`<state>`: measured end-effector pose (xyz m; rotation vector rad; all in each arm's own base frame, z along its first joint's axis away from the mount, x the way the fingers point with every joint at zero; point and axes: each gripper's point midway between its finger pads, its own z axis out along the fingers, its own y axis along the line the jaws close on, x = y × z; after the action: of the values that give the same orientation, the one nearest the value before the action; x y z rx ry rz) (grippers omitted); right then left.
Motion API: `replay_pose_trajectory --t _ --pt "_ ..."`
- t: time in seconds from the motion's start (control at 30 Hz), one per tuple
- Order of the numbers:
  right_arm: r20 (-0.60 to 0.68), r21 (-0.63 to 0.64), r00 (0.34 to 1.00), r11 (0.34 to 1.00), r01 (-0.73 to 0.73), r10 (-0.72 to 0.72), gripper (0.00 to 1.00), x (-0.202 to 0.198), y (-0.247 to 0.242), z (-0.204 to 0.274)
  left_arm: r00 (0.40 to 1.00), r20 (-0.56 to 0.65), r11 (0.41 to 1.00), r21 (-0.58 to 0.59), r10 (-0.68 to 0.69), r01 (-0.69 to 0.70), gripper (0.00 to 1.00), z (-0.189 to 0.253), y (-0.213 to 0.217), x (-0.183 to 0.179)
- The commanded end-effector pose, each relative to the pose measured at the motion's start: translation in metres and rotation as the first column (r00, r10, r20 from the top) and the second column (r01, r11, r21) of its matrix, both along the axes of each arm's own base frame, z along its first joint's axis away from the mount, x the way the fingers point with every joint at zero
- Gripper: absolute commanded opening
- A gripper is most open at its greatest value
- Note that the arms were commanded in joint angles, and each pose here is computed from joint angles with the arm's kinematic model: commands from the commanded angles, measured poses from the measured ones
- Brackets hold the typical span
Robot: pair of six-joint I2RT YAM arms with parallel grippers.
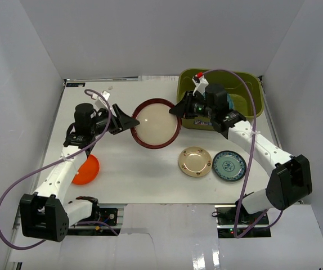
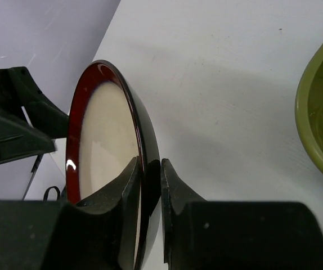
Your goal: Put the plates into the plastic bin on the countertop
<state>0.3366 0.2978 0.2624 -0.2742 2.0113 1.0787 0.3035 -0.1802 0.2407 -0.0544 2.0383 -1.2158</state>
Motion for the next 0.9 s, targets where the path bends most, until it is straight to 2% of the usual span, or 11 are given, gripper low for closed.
replay_pose_trajectory --t 0.0,0.1,0.23,0.33,0.53,0.67,0.87 --pt "0.088 0.019 0.991 0.995 0.101 -0.102 0.08 0.018 -0.029 0.041 0.967 0.233 0.992 -0.042 -0.107 0.12 0.73 0.071 -0.02 -0.009" --pt "0.097 0.108 0.981 0.982 0.157 -0.167 0.08 0.035 -0.06 0.071 0.978 0.191 0.996 -0.005 -0.084 0.087 0.8 0.054 -0.021 -0.008" --pt "0.135 0.217 0.954 0.947 0.236 -0.269 0.08 0.061 -0.108 0.116 0.993 0.104 0.998 0.028 -0.051 0.049 0.8 0.019 -0.02 -0.012" --pt "0.13 0.239 0.919 0.912 0.335 -0.372 0.08 0.08 -0.149 0.124 0.999 0.017 0.999 0.027 -0.046 0.046 0.8 -0.01 -0.024 -0.015" --pt "0.066 0.164 0.805 0.802 0.574 -0.59 0.08 0.124 -0.228 0.076 0.986 -0.119 0.987 0.098 -0.118 0.13 0.79 -0.067 -0.066 -0.027" --pt "0.056 0.113 0.772 0.772 0.625 -0.633 0.08 0.147 -0.249 0.055 0.97 -0.183 0.966 0.174 -0.158 0.19 0.79 -0.101 -0.104 -0.039" --pt "0.008 0.038 0.755 0.755 0.655 -0.656 0.08 0.175 -0.264 0.011 0.966 -0.219 0.95 0.248 -0.137 0.191 0.78 -0.132 -0.131 -0.033"
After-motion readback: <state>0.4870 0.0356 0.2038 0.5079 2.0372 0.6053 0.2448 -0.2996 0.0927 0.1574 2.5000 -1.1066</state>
